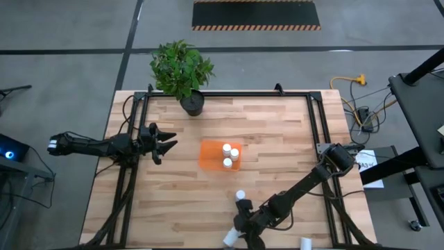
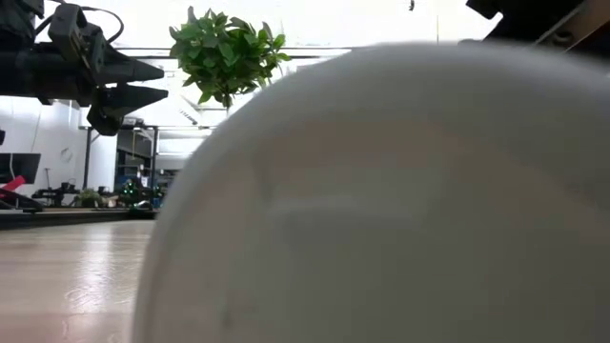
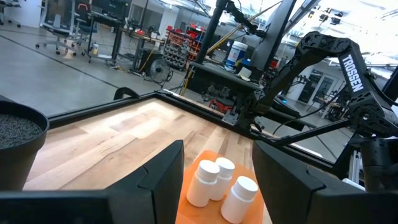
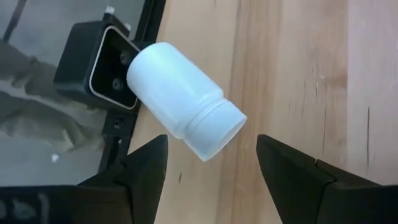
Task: Pick and place pill bottles into a basket
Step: Adjust the white pill bottles on the table
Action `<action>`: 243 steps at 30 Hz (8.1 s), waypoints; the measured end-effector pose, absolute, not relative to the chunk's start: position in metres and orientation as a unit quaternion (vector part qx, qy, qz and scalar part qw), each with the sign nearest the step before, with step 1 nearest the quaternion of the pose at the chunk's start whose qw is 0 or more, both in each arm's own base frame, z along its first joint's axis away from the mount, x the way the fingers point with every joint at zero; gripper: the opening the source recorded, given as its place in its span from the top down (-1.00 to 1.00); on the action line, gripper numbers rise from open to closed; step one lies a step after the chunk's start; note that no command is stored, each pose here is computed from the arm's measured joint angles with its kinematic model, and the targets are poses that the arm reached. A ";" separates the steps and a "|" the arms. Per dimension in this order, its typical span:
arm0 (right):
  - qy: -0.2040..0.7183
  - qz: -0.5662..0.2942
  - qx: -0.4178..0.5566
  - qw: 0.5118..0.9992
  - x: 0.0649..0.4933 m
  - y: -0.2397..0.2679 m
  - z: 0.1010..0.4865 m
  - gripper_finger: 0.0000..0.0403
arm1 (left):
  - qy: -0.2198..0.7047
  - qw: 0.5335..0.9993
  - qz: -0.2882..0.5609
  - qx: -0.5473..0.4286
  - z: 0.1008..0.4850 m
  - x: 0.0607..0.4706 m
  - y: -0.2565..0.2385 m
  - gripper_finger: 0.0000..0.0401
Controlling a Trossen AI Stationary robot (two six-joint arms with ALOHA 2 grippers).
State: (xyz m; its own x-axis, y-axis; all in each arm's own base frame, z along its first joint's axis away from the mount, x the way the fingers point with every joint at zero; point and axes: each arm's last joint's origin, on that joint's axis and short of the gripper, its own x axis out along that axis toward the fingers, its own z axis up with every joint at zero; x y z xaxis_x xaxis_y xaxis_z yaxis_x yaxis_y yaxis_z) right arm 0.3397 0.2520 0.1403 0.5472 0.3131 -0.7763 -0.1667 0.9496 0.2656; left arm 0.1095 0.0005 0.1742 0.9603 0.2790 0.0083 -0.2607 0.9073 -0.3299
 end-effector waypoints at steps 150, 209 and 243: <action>0.488 -0.409 0.587 0.500 0.423 0.269 0.182 -0.11 | -0.019 0.976 0.140 -0.163 0.173 0.111 0.000 0.14; 0.292 -0.393 0.485 0.725 0.452 0.238 0.178 0.31 | -0.019 0.976 0.140 -0.163 0.173 0.111 0.000 0.14; 0.134 -0.367 0.177 0.903 0.430 0.266 0.120 0.31 | -0.019 0.976 0.140 -0.163 0.173 0.111 0.000 0.14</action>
